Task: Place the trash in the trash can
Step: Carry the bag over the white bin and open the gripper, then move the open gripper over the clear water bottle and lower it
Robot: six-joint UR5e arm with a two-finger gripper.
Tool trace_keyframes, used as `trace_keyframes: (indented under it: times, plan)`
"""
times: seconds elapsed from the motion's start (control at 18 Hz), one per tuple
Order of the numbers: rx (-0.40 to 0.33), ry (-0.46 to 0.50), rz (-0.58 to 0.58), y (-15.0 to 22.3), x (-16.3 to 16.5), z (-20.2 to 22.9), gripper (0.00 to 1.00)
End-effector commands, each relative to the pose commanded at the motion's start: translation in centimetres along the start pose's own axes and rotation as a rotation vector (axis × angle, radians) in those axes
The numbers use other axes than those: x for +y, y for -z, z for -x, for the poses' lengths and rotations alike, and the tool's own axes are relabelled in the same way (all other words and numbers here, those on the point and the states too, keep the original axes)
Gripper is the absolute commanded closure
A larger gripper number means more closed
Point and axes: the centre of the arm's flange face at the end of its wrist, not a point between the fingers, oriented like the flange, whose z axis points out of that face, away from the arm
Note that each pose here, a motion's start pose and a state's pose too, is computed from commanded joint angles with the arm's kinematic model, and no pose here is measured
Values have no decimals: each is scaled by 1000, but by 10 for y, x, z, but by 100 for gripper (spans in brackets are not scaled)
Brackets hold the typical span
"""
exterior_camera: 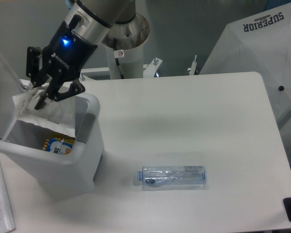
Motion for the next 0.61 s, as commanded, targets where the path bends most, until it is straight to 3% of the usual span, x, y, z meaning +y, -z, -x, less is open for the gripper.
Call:
trace_keyframes:
  times: [0.33, 0.61]
  plan:
    - [-57, 9, -35, 30, -12, 17, 0]
    - [-183, 39, -70, 63, -11, 112, 0]
